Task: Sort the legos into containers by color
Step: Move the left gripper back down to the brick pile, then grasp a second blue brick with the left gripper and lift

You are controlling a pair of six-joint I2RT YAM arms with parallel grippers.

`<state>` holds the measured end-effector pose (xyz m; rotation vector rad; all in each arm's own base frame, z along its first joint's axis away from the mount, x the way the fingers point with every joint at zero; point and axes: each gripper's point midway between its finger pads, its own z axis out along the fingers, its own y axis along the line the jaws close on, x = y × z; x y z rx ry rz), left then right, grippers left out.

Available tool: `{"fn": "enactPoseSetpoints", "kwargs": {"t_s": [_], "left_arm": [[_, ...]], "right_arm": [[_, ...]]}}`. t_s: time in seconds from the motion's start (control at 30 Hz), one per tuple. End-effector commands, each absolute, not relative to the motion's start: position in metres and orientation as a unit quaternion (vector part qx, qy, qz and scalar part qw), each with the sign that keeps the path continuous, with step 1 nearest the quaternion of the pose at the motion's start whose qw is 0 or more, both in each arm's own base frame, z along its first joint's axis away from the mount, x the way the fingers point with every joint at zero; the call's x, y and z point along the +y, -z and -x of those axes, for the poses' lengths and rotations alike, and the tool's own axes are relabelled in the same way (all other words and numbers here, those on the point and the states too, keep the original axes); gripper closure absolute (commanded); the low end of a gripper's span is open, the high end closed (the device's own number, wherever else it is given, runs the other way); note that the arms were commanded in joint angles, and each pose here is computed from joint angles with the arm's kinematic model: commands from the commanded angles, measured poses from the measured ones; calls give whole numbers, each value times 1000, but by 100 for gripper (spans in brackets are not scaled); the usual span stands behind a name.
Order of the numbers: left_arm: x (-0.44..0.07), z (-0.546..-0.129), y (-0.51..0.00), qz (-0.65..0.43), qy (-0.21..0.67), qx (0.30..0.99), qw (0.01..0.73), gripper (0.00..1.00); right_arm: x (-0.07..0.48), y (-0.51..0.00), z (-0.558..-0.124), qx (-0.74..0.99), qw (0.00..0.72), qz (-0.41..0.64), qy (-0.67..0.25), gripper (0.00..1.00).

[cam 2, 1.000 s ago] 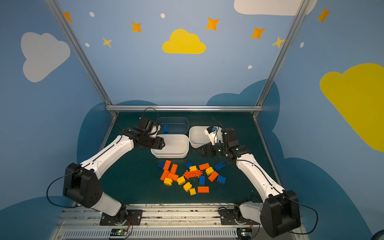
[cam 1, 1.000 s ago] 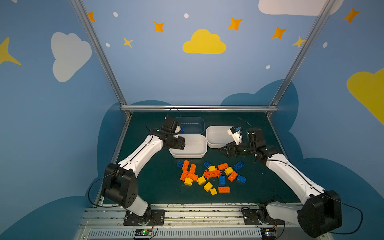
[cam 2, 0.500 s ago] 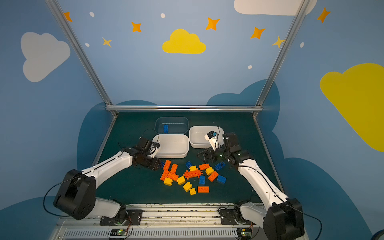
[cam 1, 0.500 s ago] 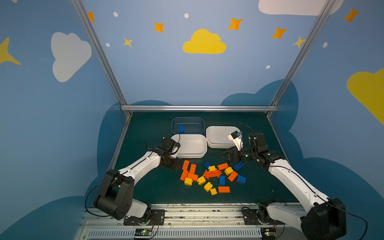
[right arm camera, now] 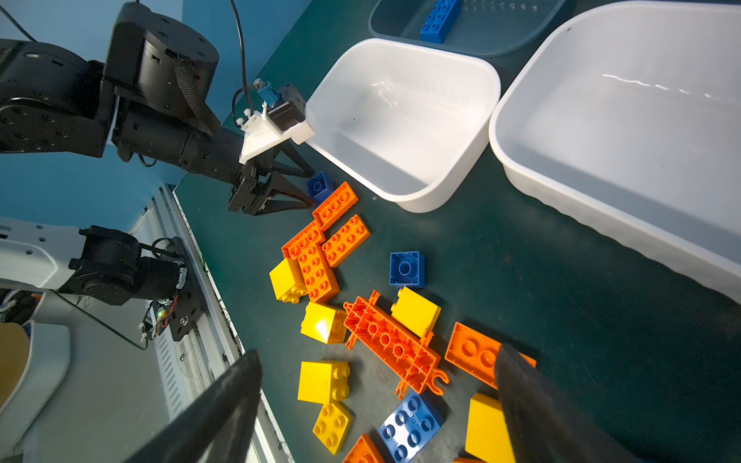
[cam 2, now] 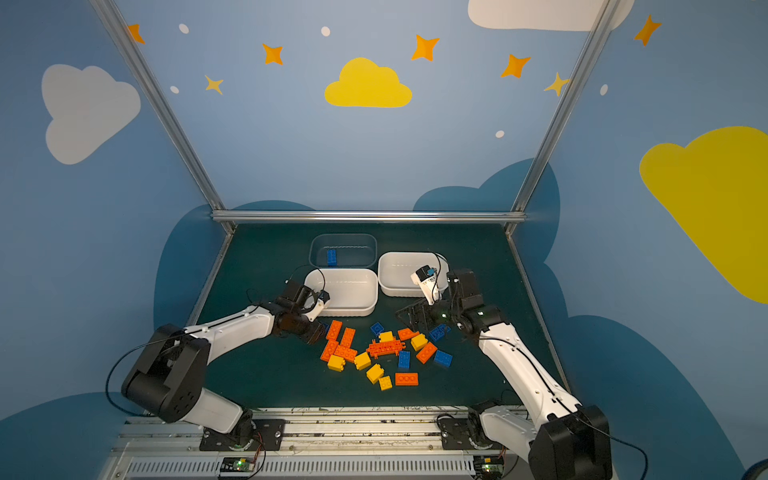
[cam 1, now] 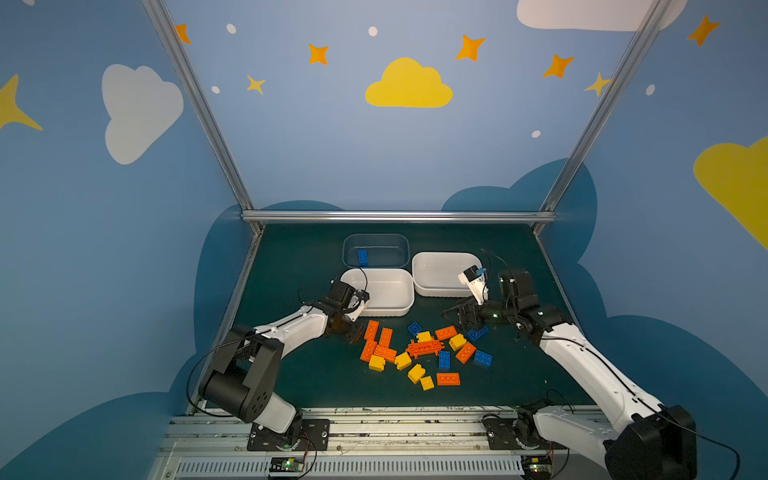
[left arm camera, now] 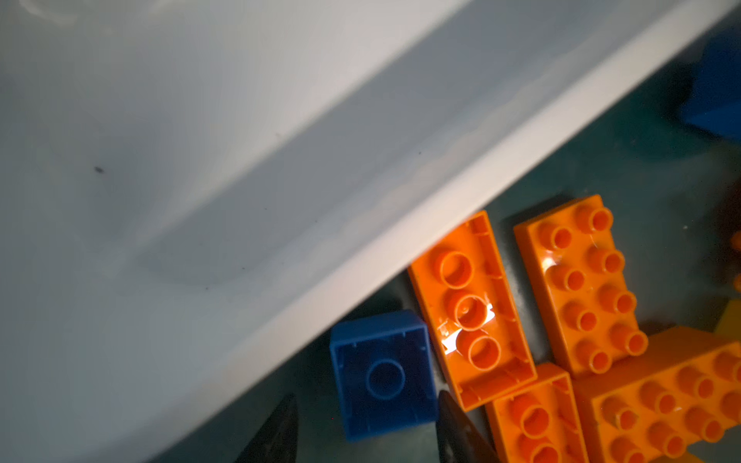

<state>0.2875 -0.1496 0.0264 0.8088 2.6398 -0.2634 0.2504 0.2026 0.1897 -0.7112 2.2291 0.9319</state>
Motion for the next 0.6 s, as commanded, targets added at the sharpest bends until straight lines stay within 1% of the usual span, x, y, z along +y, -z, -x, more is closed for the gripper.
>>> {"fn": "enactPoseSetpoints", "kwargs": {"t_s": [0.0, 0.23, 0.3, 0.47, 0.57], "left_arm": [[-151, -296, -23, -299, 81, 931, 192, 46], [-153, -296, -17, -307, 72, 930, 188, 46], [-154, -296, -17, -311, 72, 928, 190, 48], [-157, -294, -15, -323, 74, 924, 191, 59], [-157, -295, -18, -324, 75, 923, 195, 73]], "right_arm": [[199, -186, -247, 844, 307, 271, -345, 10], [195, -184, -248, 848, 311, 266, -337, 10], [195, -183, -249, 847, 315, 266, -334, 10], [194, -182, -250, 849, 314, 262, -334, 10], [194, -181, -250, 849, 314, 261, -334, 10]]}}
